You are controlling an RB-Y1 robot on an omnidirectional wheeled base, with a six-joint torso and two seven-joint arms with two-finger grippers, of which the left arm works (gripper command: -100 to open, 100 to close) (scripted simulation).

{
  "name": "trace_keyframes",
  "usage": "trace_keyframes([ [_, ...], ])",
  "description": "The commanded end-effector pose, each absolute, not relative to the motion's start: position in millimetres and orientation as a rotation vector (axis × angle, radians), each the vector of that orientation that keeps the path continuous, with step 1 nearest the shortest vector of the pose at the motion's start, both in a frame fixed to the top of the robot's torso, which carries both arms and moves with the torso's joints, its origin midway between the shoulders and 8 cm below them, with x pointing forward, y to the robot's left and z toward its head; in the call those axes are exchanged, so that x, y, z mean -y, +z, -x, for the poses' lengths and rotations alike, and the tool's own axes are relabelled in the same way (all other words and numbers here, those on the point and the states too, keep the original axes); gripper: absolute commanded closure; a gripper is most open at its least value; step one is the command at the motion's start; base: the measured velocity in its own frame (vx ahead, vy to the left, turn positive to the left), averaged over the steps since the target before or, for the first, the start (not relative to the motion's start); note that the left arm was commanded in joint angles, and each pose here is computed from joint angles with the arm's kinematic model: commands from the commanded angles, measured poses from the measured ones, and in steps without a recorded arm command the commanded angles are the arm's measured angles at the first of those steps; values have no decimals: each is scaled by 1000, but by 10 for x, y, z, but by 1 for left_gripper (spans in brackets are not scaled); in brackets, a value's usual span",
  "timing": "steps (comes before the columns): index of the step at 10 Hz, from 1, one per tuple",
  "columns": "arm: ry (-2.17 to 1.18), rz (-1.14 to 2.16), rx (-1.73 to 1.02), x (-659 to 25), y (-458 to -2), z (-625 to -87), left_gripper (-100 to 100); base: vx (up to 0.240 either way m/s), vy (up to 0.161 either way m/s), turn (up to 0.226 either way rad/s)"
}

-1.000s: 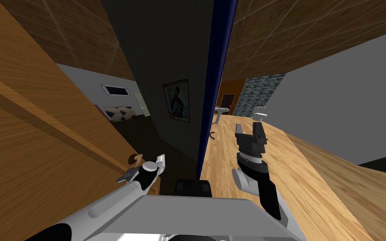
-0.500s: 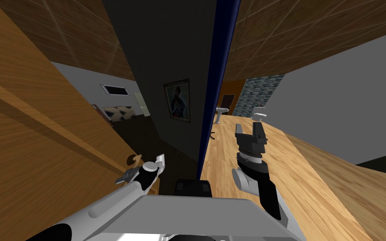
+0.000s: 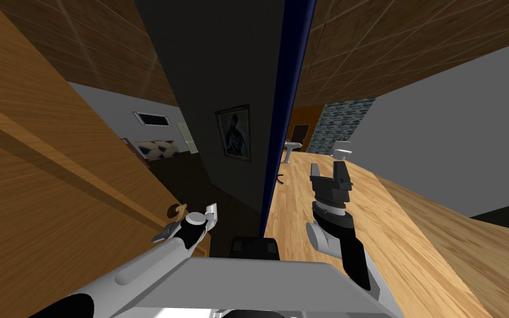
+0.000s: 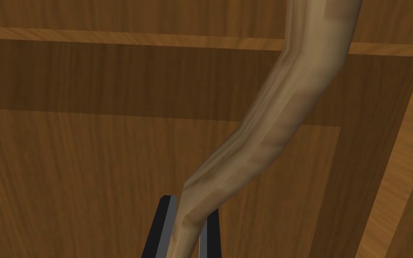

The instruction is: Push the door open

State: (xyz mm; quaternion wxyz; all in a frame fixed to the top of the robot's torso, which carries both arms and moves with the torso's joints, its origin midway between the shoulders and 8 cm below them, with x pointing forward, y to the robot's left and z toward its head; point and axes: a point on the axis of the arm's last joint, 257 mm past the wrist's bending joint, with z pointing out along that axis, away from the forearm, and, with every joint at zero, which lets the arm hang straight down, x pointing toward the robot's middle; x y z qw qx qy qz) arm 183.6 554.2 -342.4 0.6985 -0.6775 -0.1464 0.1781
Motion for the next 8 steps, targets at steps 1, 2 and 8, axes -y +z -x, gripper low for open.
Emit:
trace_keyframes([
  [1, 383, 1521, 318, -5500, -3443, -1893, 100, 0, 0, 0],
  [2, 419, 1509, 351, -5517, -3431, -1753, 100, 0, 0, 0],
  [8, 427, 1511, 356, -5514, -3438, -1732, 100, 0, 0, 0],
])
